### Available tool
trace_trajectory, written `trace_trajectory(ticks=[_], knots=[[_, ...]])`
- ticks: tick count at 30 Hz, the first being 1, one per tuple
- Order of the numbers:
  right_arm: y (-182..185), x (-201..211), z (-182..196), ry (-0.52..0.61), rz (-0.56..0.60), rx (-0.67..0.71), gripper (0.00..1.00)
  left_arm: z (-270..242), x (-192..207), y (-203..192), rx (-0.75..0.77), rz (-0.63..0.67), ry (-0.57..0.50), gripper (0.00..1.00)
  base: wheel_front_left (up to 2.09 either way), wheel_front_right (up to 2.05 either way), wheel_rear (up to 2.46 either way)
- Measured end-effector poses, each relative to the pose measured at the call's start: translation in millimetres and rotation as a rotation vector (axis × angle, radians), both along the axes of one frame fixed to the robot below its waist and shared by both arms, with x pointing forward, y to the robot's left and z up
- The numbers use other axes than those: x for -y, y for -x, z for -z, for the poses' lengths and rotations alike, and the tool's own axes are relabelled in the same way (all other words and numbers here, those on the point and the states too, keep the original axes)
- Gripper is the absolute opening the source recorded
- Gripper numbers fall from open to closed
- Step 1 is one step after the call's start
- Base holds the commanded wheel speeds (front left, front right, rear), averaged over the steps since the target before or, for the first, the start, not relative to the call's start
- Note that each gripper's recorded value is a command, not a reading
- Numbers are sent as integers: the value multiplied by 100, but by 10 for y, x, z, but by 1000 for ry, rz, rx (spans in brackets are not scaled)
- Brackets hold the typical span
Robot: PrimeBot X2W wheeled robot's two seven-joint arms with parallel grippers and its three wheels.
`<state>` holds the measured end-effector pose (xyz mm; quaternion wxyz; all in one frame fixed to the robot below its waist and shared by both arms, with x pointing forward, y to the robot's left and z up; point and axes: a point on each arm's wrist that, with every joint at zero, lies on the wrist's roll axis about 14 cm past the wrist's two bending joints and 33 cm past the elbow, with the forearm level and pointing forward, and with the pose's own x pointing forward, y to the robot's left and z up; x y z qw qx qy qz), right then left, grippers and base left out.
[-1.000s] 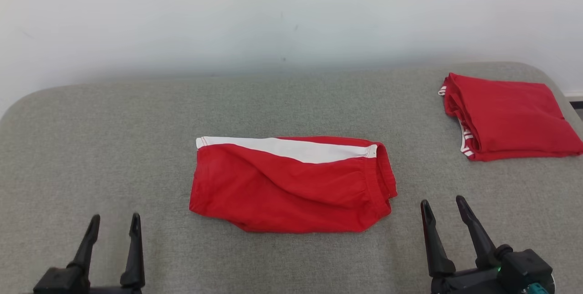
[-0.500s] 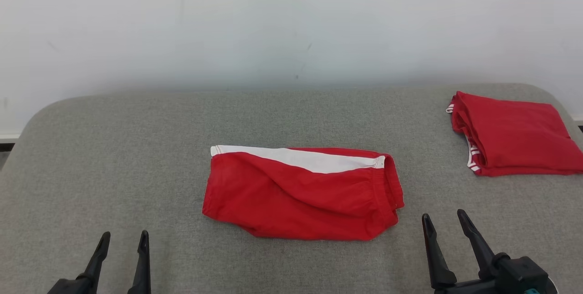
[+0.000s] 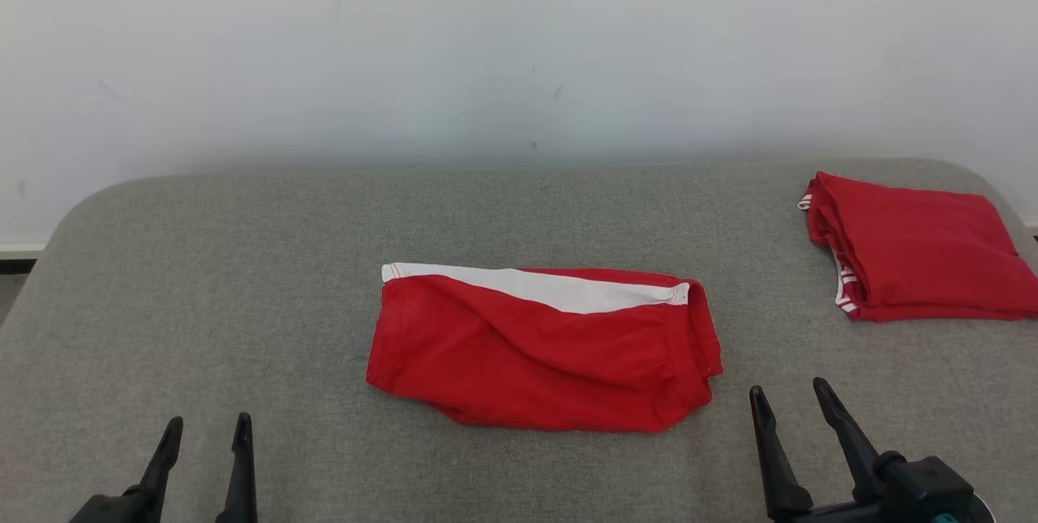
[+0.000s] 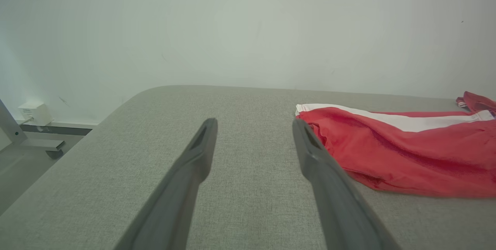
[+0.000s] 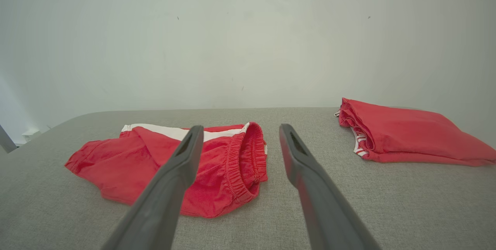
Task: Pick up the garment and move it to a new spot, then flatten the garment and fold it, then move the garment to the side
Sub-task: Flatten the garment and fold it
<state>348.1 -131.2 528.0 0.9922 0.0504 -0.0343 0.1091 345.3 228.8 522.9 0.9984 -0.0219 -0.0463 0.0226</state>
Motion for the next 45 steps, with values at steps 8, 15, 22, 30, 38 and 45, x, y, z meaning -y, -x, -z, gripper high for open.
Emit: trace_trajectory(ticks=[8, 15, 22, 30, 38, 45], knots=[[19, -3, 27, 4, 0, -12, 100, 20, 1, 14, -6, -3, -1, 100, 0, 0, 0], [-53, -18, 51, 20, -7, -19, 100, 52, -1, 23, -14, -8, 0, 100, 0, 0, 0], [-382, -63, 39, 82, -34, -29, 100, 114, 32, 5, -33, -8, 6, 100, 0, 0, 0], [-827, -122, 231, 155, -64, -101, 100, 199, 20, -108, -53, -15, 18, 100, 0, 0, 0], [-1206, -159, 705, 208, -85, -239, 100, 341, -66, -208, -89, -48, 26, 100, 0, 0, 0], [-1327, -178, 1122, 201, -88, -345, 100, 472, -163, -250, -126, -82, 24, 100, 0, 0, 0]])
